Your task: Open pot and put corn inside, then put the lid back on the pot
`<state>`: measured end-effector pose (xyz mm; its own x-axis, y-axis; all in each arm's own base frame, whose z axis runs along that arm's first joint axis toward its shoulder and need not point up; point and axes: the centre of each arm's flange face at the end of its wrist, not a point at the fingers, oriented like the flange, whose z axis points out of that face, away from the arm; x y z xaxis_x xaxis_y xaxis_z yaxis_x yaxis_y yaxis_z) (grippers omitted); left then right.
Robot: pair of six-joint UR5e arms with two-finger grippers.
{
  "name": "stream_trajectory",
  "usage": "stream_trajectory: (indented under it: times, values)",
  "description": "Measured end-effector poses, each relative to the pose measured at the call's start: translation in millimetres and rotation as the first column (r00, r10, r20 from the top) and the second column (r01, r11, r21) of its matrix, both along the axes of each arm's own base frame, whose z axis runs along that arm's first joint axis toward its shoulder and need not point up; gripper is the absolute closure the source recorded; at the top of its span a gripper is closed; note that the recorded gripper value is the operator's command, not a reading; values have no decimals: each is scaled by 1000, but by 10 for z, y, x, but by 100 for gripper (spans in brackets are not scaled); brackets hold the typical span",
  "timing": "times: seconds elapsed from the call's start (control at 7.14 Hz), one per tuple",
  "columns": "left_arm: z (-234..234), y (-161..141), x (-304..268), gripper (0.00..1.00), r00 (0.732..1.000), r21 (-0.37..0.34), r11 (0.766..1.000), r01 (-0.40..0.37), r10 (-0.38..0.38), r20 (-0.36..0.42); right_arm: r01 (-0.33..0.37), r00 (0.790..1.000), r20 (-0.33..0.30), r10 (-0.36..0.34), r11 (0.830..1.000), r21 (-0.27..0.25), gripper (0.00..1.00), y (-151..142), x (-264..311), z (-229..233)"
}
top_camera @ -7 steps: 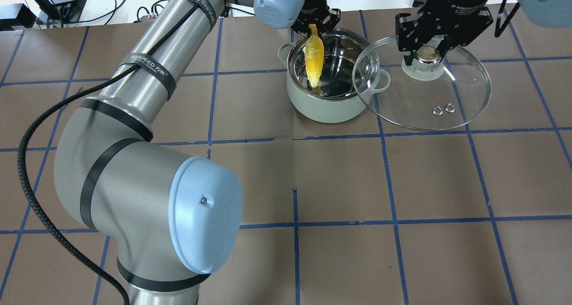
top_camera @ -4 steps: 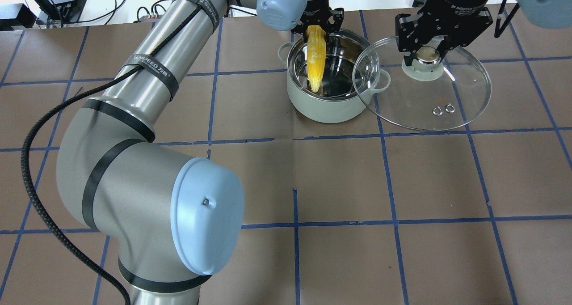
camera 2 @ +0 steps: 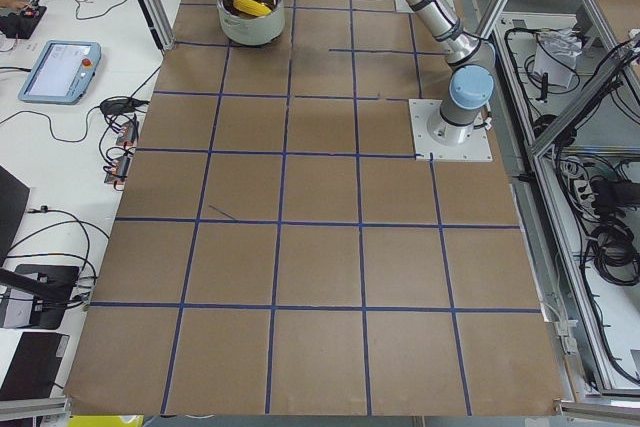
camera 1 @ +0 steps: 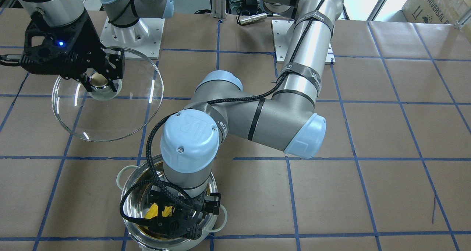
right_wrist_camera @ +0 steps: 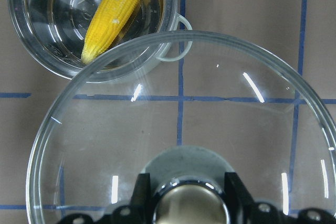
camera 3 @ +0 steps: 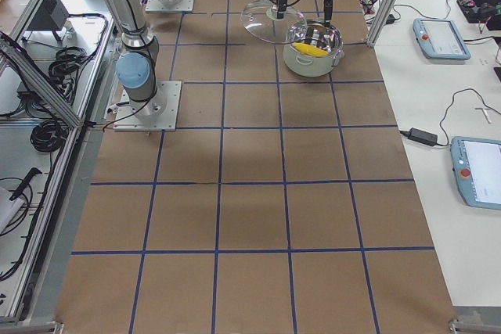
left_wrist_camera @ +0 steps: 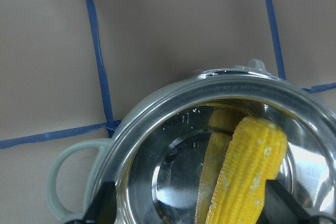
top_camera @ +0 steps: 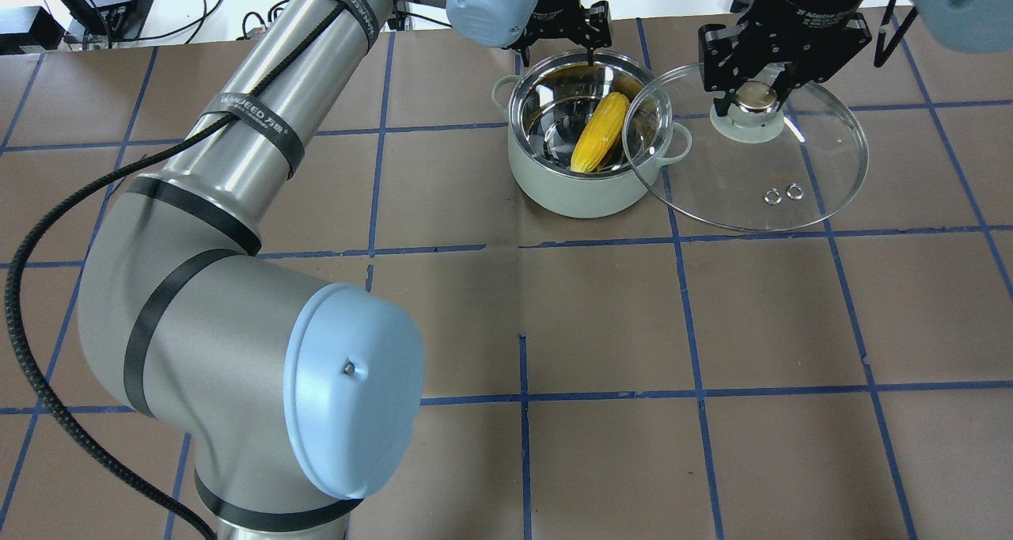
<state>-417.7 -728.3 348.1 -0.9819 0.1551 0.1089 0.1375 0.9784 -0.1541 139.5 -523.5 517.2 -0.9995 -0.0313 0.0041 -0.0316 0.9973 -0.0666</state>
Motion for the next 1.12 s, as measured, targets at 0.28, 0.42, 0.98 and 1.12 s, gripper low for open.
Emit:
stream_trajectory:
  times: [0.28, 0.42, 0.98, 1.12]
  values:
    - [198, 126, 359, 0, 1000, 17, 1000, -2, 2, 17, -10, 1000, 3, 10, 999, -40, 79, -222, 105, -133]
    - [372, 262, 724, 0, 1000, 28, 999, -20, 19, 22, -24, 1000, 4, 25, 997, -76, 79, -335, 214, -200]
    - [1006, 1013, 2064, 0, 994, 36, 996, -79, 76, 81, -50, 998, 16, 52, 991, -126, 80, -859, 492, -664]
    - [1091, 1198, 2273, 0, 993, 40, 996, -76, 72, 96, -62, 998, 16, 65, 991, -120, 80, -1073, 603, -805]
